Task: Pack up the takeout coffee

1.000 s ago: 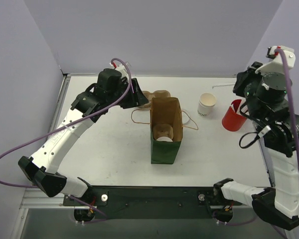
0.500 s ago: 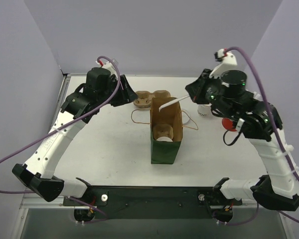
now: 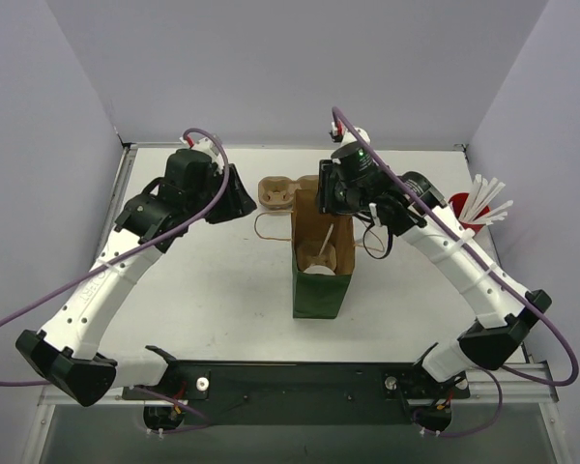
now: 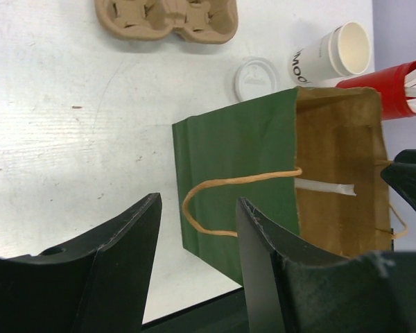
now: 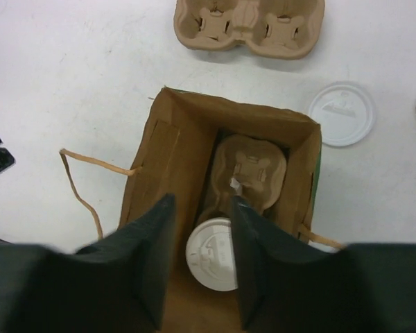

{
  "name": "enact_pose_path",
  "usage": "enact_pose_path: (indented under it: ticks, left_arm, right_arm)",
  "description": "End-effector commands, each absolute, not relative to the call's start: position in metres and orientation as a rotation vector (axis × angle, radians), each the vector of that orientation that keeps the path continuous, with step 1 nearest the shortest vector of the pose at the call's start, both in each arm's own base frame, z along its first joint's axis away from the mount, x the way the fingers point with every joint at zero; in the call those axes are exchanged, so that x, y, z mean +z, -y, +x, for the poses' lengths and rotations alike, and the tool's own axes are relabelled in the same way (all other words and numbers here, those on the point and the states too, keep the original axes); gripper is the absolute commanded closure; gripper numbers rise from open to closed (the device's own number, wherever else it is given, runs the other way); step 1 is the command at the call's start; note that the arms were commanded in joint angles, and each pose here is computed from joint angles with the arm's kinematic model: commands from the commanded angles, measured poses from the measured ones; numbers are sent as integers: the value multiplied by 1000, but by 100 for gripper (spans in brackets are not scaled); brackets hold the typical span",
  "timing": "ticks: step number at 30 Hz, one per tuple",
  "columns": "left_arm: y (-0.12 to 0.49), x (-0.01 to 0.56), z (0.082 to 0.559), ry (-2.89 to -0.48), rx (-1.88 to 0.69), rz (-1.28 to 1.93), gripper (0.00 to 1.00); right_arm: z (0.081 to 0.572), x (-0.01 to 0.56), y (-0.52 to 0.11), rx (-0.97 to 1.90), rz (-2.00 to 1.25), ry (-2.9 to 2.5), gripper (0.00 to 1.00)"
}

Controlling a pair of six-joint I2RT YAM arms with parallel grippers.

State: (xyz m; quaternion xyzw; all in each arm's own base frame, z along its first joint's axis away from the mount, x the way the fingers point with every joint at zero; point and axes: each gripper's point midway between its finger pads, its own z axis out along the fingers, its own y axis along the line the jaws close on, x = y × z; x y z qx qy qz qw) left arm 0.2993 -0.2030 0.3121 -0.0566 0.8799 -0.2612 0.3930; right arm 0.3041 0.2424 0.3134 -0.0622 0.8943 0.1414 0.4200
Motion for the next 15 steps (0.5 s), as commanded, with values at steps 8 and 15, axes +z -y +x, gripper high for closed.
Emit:
enact_pose_path:
  ticks: [8, 15]
  left_arm:
    - [183, 303, 296, -2203, -576, -158, 13]
    - [161, 289, 300, -2208, -442, -224, 9]
  right_arm:
    - [306, 360, -215, 506, -9, -2158, 14]
    - [297, 365, -143, 375, 176, -2068, 11]
